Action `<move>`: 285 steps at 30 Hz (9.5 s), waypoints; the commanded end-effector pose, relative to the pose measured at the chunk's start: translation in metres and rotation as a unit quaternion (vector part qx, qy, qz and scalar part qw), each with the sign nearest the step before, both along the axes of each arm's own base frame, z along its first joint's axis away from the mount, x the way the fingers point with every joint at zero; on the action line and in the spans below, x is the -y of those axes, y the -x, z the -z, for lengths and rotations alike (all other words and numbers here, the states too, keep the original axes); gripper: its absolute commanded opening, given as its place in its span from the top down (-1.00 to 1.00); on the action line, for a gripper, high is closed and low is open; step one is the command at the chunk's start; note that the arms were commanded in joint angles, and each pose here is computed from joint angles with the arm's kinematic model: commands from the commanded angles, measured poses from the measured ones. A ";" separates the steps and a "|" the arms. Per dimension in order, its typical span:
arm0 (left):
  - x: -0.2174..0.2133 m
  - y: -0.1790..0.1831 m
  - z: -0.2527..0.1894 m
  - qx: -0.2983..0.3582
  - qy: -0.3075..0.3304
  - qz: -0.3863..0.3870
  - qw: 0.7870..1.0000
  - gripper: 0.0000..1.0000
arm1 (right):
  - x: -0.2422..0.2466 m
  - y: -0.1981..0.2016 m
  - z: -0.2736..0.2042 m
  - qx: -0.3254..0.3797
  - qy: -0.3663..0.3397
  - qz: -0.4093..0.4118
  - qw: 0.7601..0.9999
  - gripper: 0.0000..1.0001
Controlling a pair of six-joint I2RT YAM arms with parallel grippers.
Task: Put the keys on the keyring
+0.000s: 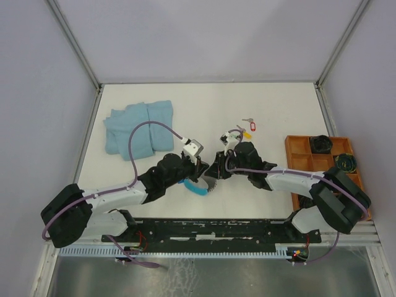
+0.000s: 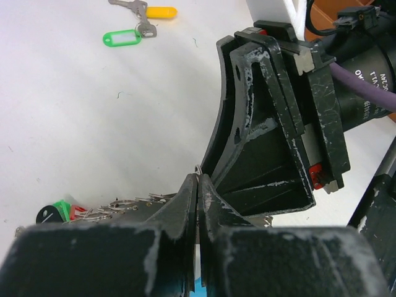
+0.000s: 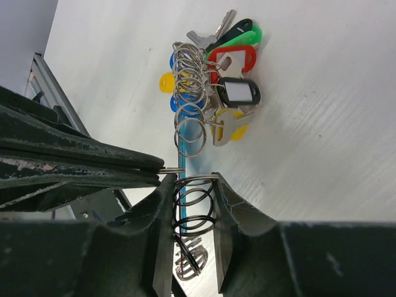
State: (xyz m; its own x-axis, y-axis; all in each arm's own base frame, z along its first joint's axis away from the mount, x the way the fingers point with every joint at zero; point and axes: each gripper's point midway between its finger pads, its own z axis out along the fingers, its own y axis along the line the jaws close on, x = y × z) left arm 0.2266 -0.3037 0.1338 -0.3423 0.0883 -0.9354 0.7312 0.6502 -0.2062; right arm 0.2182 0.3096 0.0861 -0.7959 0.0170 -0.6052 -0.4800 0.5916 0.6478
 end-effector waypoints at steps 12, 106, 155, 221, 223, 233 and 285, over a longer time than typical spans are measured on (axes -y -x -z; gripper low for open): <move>-0.016 0.006 -0.054 0.015 0.119 -0.044 0.992 0.59 | -0.001 -0.014 -0.035 0.237 0.029 -0.088 0.967 0.98; -0.040 0.007 0.022 -0.412 0.402 -0.308 0.757 0.95 | -0.018 0.074 -0.049 0.411 0.089 -0.332 0.844 0.37; -0.057 -0.021 -0.016 -0.098 0.211 -0.245 0.941 0.95 | -0.032 0.036 -0.038 0.358 0.005 -0.279 0.891 0.09; -0.065 -0.018 0.003 -0.204 0.226 -0.319 0.897 0.95 | -0.044 0.034 -0.039 0.335 0.020 -0.270 0.903 0.46; -0.064 -0.018 0.004 -0.207 0.223 -0.319 0.897 0.95 | -0.043 0.032 -0.039 0.335 0.026 -0.267 0.903 0.50; -0.063 -0.018 0.001 -0.212 0.207 -0.322 0.899 0.95 | -0.045 0.030 -0.041 0.334 0.030 -0.267 0.903 0.43; -0.097 0.019 -0.008 -0.190 0.278 -0.267 0.903 -0.21 | -0.036 0.024 -0.050 0.331 0.004 -0.254 0.909 0.98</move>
State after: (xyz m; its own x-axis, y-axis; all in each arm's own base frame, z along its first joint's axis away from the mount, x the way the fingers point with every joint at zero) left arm 0.2113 -0.2078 0.1268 -0.5339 -0.5966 -0.5992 0.0804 0.6696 -0.7384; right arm 0.1897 0.3367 0.1033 -0.1984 -0.3659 -0.9093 -0.9698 0.2075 0.1281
